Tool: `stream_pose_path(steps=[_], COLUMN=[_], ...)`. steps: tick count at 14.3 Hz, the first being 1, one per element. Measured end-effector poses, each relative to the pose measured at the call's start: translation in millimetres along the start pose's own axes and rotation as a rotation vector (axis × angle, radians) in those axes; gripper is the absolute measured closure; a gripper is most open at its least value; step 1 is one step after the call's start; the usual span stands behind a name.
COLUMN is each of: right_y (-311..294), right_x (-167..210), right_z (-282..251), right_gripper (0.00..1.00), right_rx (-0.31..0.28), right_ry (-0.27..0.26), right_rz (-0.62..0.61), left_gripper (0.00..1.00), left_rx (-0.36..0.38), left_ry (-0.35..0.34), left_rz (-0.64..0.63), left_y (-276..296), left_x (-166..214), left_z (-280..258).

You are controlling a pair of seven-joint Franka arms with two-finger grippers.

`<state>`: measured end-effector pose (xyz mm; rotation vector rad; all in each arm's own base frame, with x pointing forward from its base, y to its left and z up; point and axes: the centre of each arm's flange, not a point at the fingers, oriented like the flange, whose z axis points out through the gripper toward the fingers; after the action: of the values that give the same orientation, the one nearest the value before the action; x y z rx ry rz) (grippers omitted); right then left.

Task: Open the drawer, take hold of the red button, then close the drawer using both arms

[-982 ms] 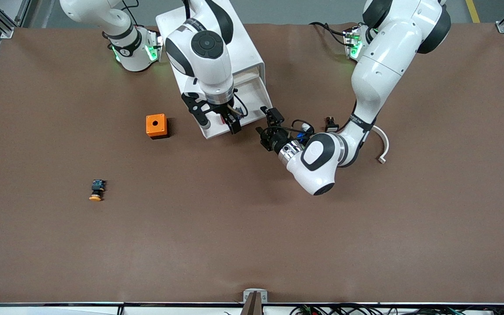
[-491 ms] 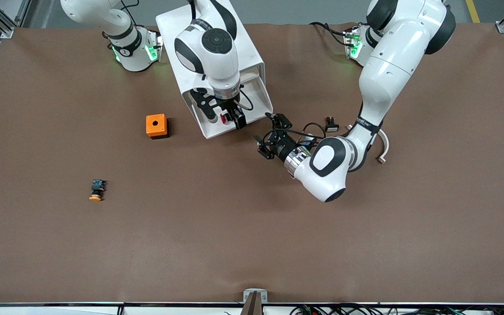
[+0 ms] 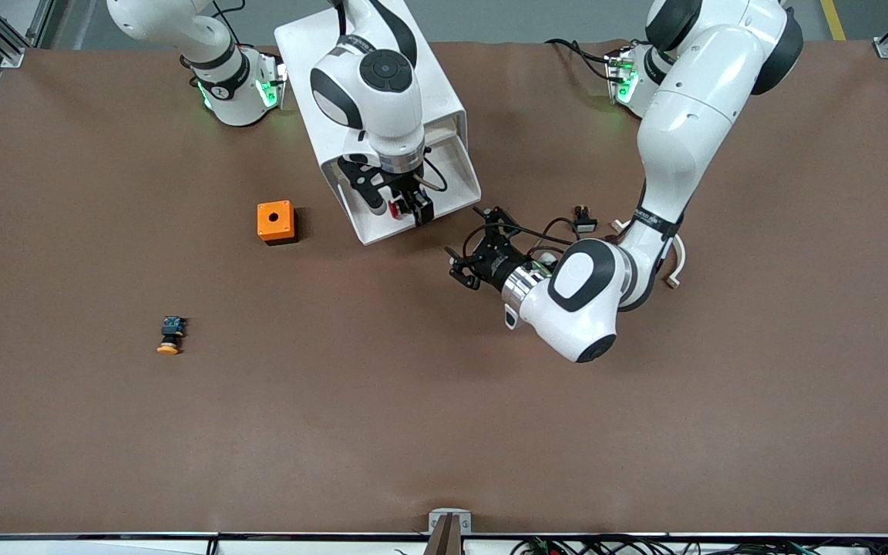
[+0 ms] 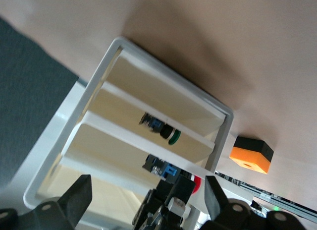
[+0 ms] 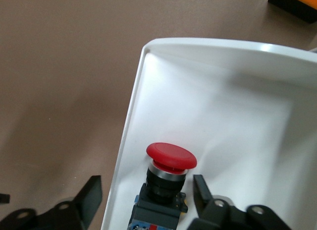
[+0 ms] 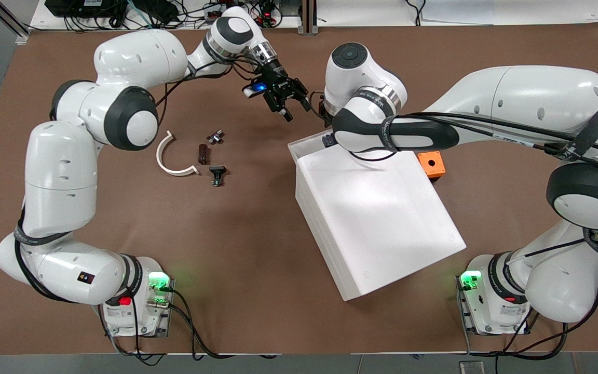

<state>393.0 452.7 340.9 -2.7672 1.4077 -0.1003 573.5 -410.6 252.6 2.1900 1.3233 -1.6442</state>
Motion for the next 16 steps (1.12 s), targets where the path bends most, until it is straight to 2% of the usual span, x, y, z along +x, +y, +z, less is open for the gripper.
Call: stream_pose_path(steps=[2, 3, 5, 8, 11, 16], right_y=[0, 0, -1, -3, -13, -28], right_x=[0, 0, -1, 2, 29, 114], right_z=[0, -1, -3, -9, -29, -72], right_gripper=[0.5, 0.59, 0.67, 0.67, 0.67, 0.67], right_rx=[0.002, 0.004, 0.008, 0.021, 0.02, 0.02], right_ry=[0.0, 0.0, -0.001, -0.003, 0.006, 0.0], right_rz=[-0.001, -0.001, -0.002, -0.005, -0.03, -0.126], left_gripper=[0.0, 0.0, 0.0, 0.0, 0.0, 0.0], left_rx=[-0.037, -0.059, -0.097, -0.138, -0.194, -0.218], left_ry=[0.076, 0.123, 0.218, 0.4, 0.562, 0.73], left_rz=[0.088, 0.128, 0.188, 0.281, 0.343, 0.414], left_y=[1, 1, 0, 0, 9, 15], left_x=[-6, -13, -29, -53, -65, -76], left_z=[-7, -11, -16, -16, -10, -2])
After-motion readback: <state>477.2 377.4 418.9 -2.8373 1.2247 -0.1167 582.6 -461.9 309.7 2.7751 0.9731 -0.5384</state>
